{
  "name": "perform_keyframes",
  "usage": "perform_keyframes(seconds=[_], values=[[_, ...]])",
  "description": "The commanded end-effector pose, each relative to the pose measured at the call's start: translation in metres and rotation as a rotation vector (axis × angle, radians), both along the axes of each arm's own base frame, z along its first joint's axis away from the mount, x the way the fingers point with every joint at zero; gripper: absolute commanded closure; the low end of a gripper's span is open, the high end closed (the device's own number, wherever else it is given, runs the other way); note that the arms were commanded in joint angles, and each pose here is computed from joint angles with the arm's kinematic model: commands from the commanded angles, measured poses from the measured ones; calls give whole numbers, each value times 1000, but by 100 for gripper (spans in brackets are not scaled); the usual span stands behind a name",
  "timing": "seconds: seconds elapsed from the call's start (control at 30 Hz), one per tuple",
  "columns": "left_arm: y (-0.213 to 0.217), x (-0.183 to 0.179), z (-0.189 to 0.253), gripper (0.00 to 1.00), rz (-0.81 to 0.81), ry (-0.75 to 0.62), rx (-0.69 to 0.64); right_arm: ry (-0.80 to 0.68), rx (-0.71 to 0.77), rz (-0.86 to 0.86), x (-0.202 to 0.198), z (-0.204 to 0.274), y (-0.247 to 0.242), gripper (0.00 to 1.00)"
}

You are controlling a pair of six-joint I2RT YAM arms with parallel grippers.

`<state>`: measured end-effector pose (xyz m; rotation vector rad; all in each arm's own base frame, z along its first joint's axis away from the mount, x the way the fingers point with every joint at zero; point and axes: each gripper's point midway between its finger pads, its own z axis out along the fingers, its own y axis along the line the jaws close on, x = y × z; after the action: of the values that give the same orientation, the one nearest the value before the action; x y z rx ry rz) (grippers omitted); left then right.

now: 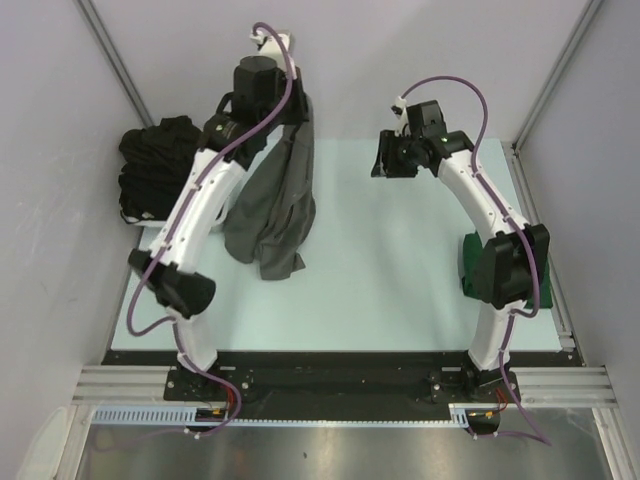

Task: Fold and stack the t-shirts
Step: Flatten out the tshirt

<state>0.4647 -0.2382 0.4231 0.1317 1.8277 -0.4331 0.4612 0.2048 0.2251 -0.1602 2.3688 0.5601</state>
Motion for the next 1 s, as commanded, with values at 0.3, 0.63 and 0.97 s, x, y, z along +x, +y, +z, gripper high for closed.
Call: perform_keyframes(seconds=[0.3,0.63,0.97], values=[[-15,-60,202,100,-40,-606,-181,-108,7,-42,-17,37,-26,50],[97,-160,302,100,184,-860,-196,-70,111,43,-15,32,17,50],[93,-129,253,100,236,-702,-54,12,112,90,-28,7,33,49]])
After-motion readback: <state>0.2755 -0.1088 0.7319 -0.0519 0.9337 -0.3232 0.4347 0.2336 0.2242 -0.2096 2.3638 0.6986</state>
